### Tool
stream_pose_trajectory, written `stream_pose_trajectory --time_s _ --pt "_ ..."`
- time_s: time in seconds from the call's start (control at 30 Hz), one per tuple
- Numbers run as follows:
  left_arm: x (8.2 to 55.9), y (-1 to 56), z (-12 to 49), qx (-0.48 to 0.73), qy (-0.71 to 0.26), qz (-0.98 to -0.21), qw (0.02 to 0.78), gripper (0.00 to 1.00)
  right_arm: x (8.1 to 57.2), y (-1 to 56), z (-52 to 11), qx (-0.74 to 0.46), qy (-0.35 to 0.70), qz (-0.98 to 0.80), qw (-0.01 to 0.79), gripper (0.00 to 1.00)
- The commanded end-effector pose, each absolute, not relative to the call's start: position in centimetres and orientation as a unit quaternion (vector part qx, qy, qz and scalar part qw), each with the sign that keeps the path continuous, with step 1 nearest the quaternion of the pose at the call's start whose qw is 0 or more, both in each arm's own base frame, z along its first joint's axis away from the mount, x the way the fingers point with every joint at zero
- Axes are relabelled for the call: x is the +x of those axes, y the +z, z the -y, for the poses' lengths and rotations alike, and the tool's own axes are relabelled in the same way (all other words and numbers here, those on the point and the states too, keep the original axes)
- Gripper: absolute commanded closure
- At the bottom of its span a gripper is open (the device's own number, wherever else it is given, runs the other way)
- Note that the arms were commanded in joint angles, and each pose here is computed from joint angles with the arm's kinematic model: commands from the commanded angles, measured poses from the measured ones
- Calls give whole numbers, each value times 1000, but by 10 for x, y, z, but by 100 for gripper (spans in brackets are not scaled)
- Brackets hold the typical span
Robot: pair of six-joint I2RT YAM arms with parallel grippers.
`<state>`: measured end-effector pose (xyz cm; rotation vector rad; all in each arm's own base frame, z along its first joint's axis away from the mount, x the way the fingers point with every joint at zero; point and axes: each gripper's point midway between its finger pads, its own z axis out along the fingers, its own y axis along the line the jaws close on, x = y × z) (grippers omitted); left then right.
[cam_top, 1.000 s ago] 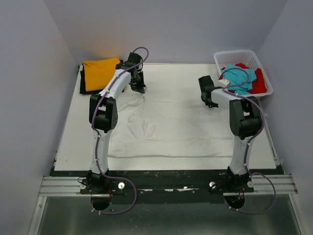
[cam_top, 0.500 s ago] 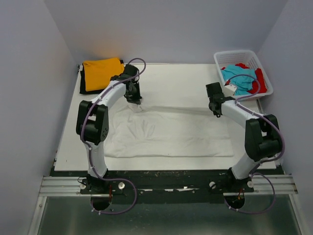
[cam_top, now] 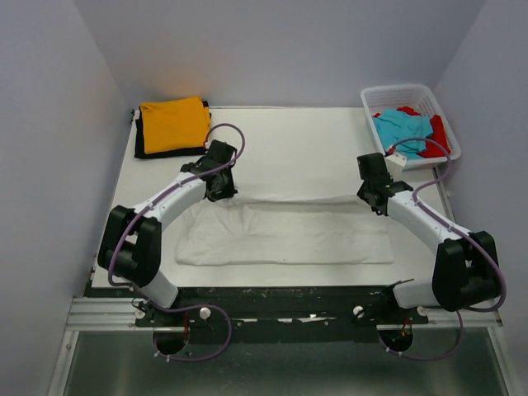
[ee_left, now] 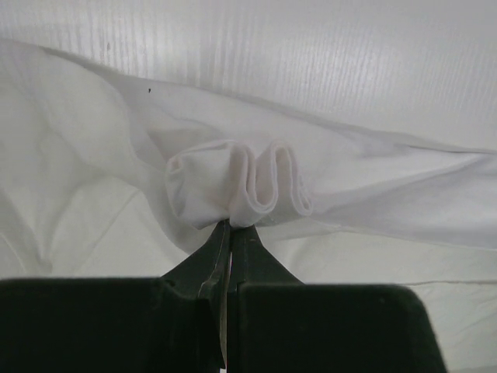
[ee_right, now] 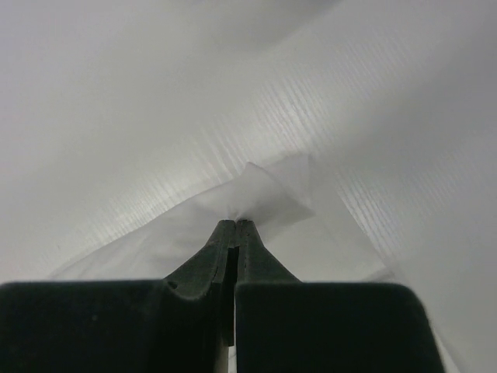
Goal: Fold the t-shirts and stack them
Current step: Fold the other side of the tshirt into a rectangle
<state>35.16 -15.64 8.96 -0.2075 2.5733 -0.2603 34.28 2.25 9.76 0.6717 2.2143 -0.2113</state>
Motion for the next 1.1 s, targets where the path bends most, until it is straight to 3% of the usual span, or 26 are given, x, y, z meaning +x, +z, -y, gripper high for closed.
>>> stream_pose_trajectory --time_s 0.0,0.83,0.87,0.97,1.03,1.07 --pt "351 111 139 -127 -68 -932 333 100 325 90 -18 256 -96 -885 378 99" --pt "279 77 146 -211 -68 -919 325 100 305 73 -18 249 -91 -895 358 99" --pt "277 75 146 -212 -68 -920 323 98 303 72 -18 250 -89 -896 356 99" --pt "271 72 148 -205 -72 -924 316 74 295 65 -17 260 -92 -897 346 98" --pt "263 71 152 -193 -76 -928 310 58 285 59 -15 271 -97 -898 332 91" --pt "255 70 152 -188 -75 -931 305 55 280 57 -14 277 -99 -898 326 87"
